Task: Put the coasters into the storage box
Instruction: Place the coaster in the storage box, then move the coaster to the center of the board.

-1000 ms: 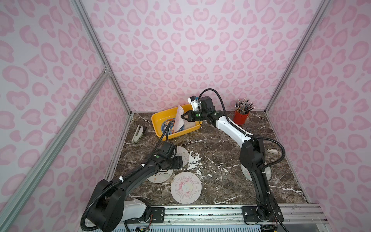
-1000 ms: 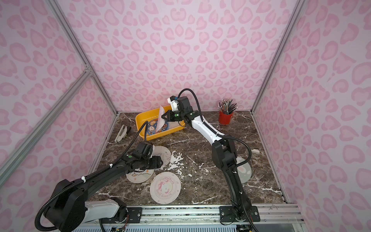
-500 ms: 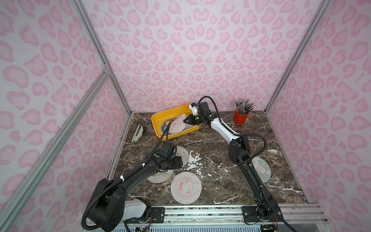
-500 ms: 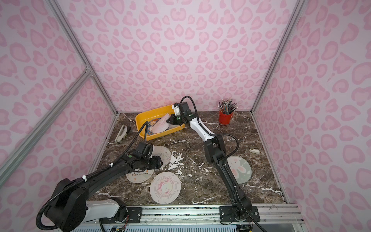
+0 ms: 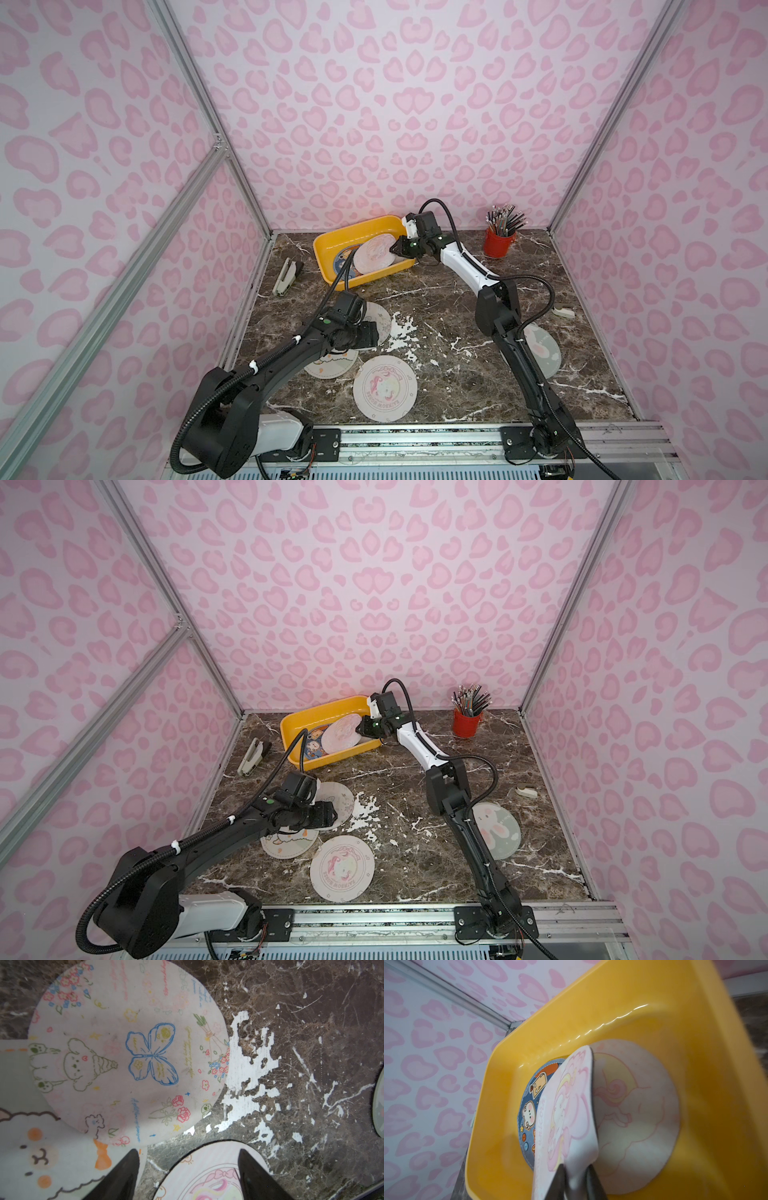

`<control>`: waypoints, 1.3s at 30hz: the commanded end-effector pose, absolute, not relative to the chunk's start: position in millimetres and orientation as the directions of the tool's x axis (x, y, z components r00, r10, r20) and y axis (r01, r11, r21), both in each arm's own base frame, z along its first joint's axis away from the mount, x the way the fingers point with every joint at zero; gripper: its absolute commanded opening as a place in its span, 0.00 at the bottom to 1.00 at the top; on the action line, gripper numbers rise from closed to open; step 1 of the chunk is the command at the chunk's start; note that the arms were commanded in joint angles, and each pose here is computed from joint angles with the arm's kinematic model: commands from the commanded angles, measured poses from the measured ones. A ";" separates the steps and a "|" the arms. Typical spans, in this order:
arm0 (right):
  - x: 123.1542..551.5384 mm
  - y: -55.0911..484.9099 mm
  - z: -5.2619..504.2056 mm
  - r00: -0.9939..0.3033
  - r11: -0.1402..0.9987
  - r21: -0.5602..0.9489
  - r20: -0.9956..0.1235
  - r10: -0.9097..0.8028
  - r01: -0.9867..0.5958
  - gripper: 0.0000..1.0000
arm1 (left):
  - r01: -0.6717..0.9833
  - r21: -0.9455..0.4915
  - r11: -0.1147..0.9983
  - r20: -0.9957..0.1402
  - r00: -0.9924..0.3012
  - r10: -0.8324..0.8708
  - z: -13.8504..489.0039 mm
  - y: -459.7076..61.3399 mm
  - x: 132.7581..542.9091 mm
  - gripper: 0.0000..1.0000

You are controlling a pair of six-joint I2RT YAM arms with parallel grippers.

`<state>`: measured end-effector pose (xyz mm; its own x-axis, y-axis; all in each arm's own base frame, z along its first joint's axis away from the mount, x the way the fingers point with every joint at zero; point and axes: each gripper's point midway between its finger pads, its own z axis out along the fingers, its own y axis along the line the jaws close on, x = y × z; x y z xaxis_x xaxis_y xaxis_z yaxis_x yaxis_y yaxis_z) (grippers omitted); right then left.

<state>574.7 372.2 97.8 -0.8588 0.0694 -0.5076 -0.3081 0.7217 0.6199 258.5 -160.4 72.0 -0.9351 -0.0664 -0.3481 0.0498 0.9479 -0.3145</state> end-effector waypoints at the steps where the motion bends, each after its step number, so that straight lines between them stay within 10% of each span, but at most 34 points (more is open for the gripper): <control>1: 578.1 363.8 97.1 -0.852 0.757 0.589 -0.516 0.083 -0.283 0.45 | 0.058 -0.305 0.951 -0.357 -0.932 -0.057 75.8 -159.3 259.5 0.77; 17: 540.7 315.8 131.1 -0.865 0.823 0.519 -0.496 0.071 -0.230 0.72 | 0.069 -0.319 0.945 -0.364 -0.930 -0.055 80.1 -166.1 267.5 0.81; 39: 357.5 102.3 69.0 -0.884 0.906 0.379 -0.336 0.324 0.188 0.98 | 0.119 -0.334 0.935 -0.359 -0.933 -0.010 80.4 -194.1 282.4 0.90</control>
<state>363.8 121.5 73.6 -0.9014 0.2866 -0.3246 0.1381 0.9007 0.4119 277.4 -188.0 77.1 -0.9392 -0.0211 -0.3428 0.0980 0.9401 -0.3264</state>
